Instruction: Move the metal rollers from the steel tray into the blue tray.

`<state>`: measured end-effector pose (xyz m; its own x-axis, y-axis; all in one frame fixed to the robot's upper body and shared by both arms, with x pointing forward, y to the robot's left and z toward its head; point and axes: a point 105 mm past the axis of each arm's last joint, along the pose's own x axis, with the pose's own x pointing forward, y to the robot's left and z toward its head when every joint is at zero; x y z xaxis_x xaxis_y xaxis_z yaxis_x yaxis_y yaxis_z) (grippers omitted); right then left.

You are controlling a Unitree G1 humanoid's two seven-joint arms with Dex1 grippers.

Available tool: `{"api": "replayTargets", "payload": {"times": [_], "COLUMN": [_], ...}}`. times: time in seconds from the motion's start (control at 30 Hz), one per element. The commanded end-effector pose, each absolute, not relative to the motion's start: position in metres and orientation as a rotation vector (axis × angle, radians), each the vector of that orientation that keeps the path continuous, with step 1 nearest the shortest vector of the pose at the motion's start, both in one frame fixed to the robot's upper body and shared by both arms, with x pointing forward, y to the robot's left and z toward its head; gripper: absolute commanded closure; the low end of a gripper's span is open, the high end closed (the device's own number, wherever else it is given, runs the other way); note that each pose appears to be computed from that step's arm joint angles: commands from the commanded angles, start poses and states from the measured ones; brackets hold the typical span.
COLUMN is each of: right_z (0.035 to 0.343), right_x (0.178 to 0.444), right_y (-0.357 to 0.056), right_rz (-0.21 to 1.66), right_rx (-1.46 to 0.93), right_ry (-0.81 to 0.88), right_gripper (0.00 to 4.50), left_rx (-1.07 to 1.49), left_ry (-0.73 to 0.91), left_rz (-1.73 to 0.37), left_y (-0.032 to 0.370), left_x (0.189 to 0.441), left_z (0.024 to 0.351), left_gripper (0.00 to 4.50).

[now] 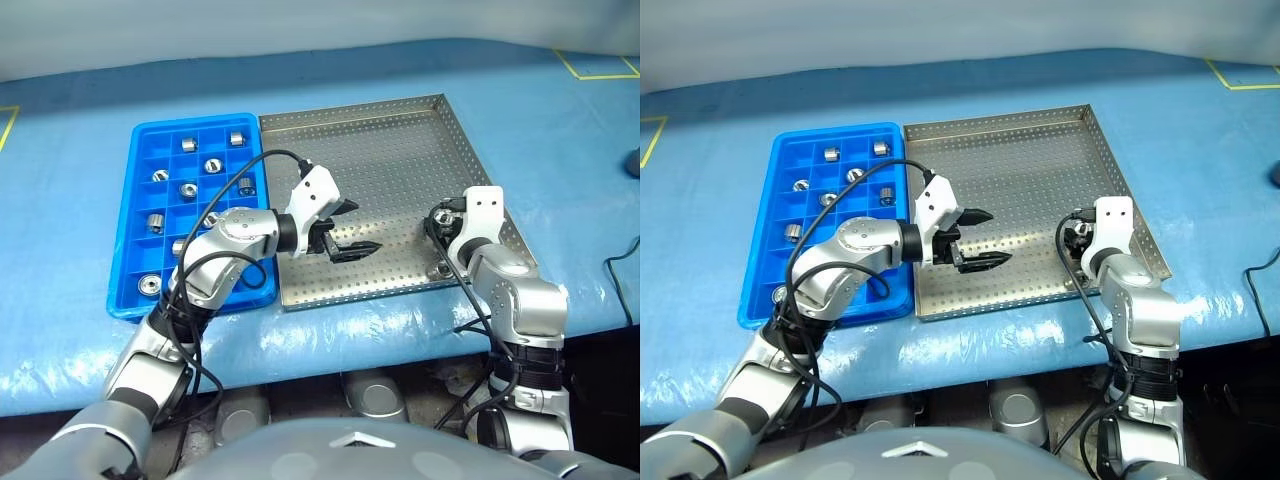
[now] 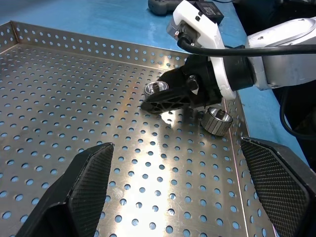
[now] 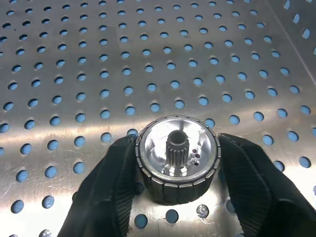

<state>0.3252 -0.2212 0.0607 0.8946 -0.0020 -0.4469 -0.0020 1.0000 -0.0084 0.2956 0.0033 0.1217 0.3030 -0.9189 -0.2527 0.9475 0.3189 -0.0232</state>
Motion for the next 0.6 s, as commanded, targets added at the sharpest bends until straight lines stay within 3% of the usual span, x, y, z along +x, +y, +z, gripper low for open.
{"api": "replayTargets", "payload": {"times": [0.03, 0.27, 0.4, 0.6], "right_z": [0.077, 0.109, 0.143, 0.166], "right_x": [0.328, 0.334, 0.326, 0.308], "right_y": [-0.220, -0.186, -0.125, -0.040], "right_rz": [0.004, 0.147, 0.446, 0.834], "right_rx": [-0.018, 0.008, 0.031, 0.072], "right_ry": [0.395, 0.283, 0.182, 0.131], "right_gripper": [2.80, 2.80, 2.80, 2.80], "left_rx": [0.149, 0.141, 0.194, 0.320], "left_ry": [0.172, 0.170, 0.182, 0.233], "left_rz": [-1.238, -1.228, -1.168, -0.957], "left_y": [0.004, 0.016, 0.049, 0.118], "left_x": [0.295, 0.293, 0.289, 0.284], "left_z": [0.137, 0.145, 0.154, 0.168], "left_gripper": [0.00, 0.00, 0.00, 0.00]}}
